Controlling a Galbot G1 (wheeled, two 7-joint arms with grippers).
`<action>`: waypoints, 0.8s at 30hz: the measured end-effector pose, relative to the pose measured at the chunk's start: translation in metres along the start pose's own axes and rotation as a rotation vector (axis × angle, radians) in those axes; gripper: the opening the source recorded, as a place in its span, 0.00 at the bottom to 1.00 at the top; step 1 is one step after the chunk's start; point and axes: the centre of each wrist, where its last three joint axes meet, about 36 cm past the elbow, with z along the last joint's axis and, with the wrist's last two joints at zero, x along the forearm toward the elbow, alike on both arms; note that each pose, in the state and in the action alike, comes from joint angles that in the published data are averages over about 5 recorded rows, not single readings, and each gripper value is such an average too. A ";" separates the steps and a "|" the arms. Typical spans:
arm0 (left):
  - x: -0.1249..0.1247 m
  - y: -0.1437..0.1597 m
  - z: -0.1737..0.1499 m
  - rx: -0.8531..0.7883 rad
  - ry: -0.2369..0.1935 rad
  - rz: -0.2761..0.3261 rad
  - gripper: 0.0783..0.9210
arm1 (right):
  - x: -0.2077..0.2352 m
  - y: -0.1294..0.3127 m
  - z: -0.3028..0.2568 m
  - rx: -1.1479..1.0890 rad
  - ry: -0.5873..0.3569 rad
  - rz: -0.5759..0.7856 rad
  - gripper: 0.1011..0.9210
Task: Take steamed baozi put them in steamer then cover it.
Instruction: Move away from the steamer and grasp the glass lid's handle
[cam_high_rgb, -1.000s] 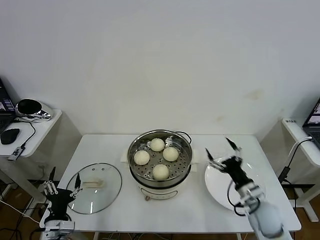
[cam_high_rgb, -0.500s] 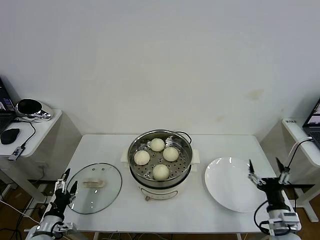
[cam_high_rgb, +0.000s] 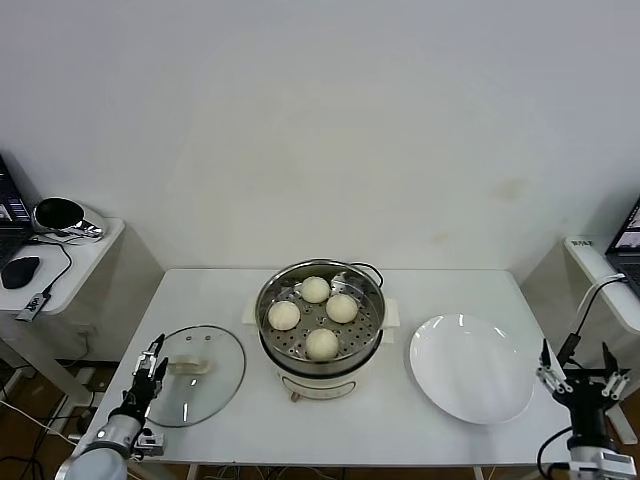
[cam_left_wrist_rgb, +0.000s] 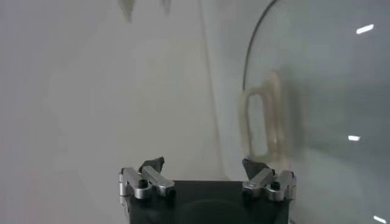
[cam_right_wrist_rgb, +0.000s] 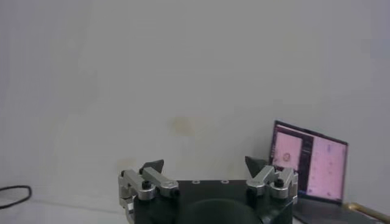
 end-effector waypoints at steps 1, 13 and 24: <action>0.000 -0.001 0.000 -0.004 -0.001 0.004 0.88 | 0.001 -0.001 0.000 0.001 0.002 0.004 0.88; 0.001 0.000 -0.007 -0.030 -0.011 0.022 0.88 | 0.005 -0.006 0.006 0.002 0.018 0.031 0.88; 0.004 0.009 -0.019 -0.028 -0.044 0.020 0.88 | 0.008 -0.007 0.007 0.003 0.025 0.039 0.88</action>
